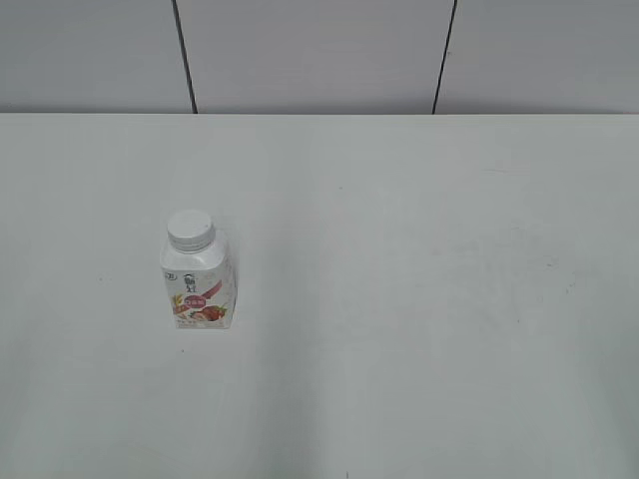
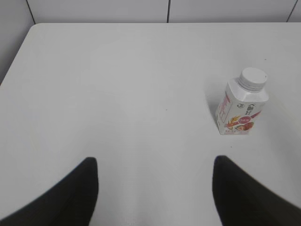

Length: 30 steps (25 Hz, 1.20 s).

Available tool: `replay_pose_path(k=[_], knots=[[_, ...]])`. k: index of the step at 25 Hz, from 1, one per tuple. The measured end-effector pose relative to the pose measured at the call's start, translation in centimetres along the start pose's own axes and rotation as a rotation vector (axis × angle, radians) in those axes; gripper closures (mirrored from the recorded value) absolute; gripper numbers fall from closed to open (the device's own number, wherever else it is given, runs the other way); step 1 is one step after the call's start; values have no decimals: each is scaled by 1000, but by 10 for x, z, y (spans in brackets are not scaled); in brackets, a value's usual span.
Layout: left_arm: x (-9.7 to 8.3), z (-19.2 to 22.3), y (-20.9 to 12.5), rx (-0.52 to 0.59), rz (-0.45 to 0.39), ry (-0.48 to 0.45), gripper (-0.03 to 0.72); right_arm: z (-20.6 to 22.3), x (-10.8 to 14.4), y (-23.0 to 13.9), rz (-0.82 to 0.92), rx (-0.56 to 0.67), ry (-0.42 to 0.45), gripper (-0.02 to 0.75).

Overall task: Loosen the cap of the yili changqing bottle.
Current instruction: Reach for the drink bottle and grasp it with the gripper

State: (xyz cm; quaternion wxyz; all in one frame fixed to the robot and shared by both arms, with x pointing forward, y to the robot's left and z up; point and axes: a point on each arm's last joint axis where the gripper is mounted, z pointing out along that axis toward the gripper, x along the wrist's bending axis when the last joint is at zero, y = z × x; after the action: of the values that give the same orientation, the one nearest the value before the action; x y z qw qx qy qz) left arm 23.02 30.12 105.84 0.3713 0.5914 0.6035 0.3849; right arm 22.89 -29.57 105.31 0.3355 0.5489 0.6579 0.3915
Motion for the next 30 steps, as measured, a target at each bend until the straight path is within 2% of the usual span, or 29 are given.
replay_pose_path(k=[30], knots=[[0, 0, 0, 0, 0, 0, 218, 0, 0, 0, 0, 0, 0, 153]])
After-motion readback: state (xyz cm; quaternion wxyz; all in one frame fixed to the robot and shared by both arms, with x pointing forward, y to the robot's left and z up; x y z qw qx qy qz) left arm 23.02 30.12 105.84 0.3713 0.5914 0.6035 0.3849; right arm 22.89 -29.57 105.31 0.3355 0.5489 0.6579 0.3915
